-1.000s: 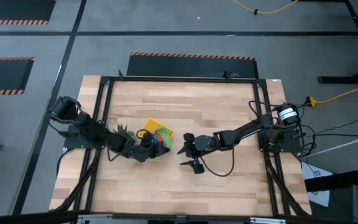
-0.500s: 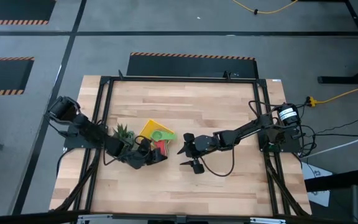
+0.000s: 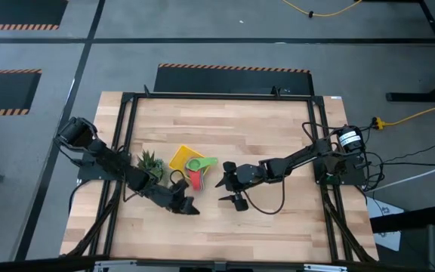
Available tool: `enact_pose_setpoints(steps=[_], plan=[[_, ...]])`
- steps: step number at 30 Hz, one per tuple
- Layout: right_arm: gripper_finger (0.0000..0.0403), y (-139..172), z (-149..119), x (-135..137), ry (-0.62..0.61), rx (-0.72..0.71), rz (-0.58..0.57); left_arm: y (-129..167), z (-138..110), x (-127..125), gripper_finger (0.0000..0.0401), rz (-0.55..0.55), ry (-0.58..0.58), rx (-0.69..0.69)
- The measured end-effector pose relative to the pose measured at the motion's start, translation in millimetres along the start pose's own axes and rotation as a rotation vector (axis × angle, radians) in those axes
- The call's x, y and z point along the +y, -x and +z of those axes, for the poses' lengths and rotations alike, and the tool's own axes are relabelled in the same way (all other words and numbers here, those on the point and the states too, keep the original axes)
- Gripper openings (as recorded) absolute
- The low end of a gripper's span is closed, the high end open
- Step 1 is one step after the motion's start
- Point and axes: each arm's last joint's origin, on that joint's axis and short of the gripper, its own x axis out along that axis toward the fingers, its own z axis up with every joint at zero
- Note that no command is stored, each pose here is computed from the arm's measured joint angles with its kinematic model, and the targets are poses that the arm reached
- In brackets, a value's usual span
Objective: Nest measuring cups in basket
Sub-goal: Put the stacked measuring cups into the yellow bin
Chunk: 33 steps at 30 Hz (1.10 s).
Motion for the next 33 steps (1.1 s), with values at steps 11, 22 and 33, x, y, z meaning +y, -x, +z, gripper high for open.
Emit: enact_pose_setpoints(steps=[11, 22, 33], plan=[[0.0248, 2, 2, -6, -0.006, -0.015, -0.014, 3, 6, -31, 0.0115, -0.308, -0.325, -0.061], [0.0248, 6, 29, -49, -0.061, -0.06, -0.103, 3, 26, -36, 0.0115, -0.308, -0.46, -0.122], [0.0248, 18, 76, -79, -0.012, 0.087, -0.129, 51, 29, -66, 0.0115, -0.359, -0.705, -0.242]])
